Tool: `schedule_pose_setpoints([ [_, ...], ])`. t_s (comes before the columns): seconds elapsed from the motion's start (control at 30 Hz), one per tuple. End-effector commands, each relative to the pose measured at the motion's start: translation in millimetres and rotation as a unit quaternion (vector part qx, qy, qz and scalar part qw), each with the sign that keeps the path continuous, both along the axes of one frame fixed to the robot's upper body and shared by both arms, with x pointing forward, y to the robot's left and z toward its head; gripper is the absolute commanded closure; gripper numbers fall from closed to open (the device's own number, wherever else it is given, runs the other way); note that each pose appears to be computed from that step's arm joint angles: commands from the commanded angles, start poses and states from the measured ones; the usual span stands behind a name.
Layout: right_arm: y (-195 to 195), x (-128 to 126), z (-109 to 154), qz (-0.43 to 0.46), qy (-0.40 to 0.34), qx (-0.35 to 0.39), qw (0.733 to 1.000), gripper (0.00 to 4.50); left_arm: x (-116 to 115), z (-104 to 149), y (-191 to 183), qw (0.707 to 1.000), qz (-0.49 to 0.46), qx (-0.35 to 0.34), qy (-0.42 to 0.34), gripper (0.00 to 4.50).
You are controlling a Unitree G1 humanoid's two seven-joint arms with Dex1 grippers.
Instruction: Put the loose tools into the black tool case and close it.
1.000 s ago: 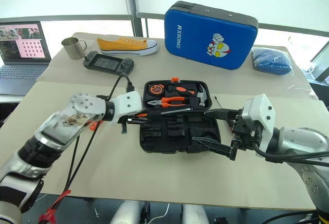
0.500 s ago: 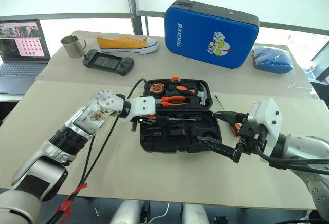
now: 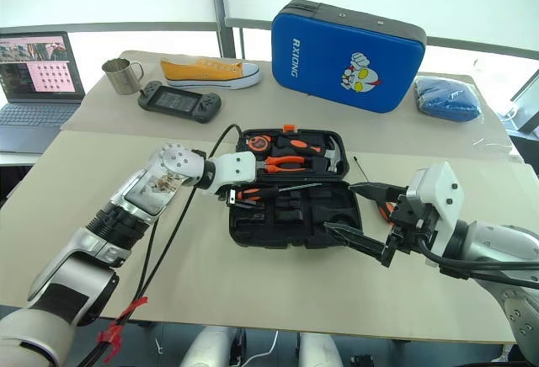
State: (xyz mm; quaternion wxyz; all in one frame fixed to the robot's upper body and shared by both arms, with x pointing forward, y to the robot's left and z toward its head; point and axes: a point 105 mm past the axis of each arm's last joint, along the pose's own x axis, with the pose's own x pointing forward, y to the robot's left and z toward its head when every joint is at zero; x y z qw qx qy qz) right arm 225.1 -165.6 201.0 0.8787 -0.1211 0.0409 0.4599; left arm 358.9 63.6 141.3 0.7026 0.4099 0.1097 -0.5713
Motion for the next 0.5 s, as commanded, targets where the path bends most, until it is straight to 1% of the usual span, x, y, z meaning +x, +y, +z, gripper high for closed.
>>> schedule_pose_setpoints([
  [0.03,-1,-2,10,0.002,-0.026,0.003,1.0,0.0,-4,33,-8,0.999,-0.026,-0.021,-0.032,0.21],
  [0.13,-1,-1,9,0.001,-0.025,0.004,1.0,0.0,-5,37,-9,0.999,-0.033,-0.019,-0.034,1.01],
  [0.17,-2,-1,9,0.0,-0.025,0.004,1.0,0.0,-2,35,-11,0.999,-0.034,-0.014,-0.037,1.48],
  [0.23,-2,0,8,-0.001,-0.025,0.003,1.0,0.0,1,31,-13,0.998,-0.036,-0.002,-0.042,2.11],
  [0.27,-3,1,8,-0.002,-0.025,0.003,1.0,0.0,3,28,-14,0.998,-0.038,0.004,-0.045,2.55],
  [0.4,-4,1,7,-0.004,-0.026,0.002,1.0,0.0,7,21,-18,0.998,-0.044,0.012,-0.046,3.93],
  [0.43,-4,0,7,-0.005,-0.026,0.002,1.0,0.0,9,20,-20,0.998,-0.045,0.013,-0.047,4.35],
  [0.47,-4,0,7,-0.005,-0.026,0.002,1.0,0.0,10,20,-22,0.998,-0.047,0.014,-0.048,4.48],
  [0.5,-4,-1,7,-0.006,-0.026,0.002,1.0,0.0,11,19,-25,0.998,-0.049,0.013,-0.047,4.48],
])
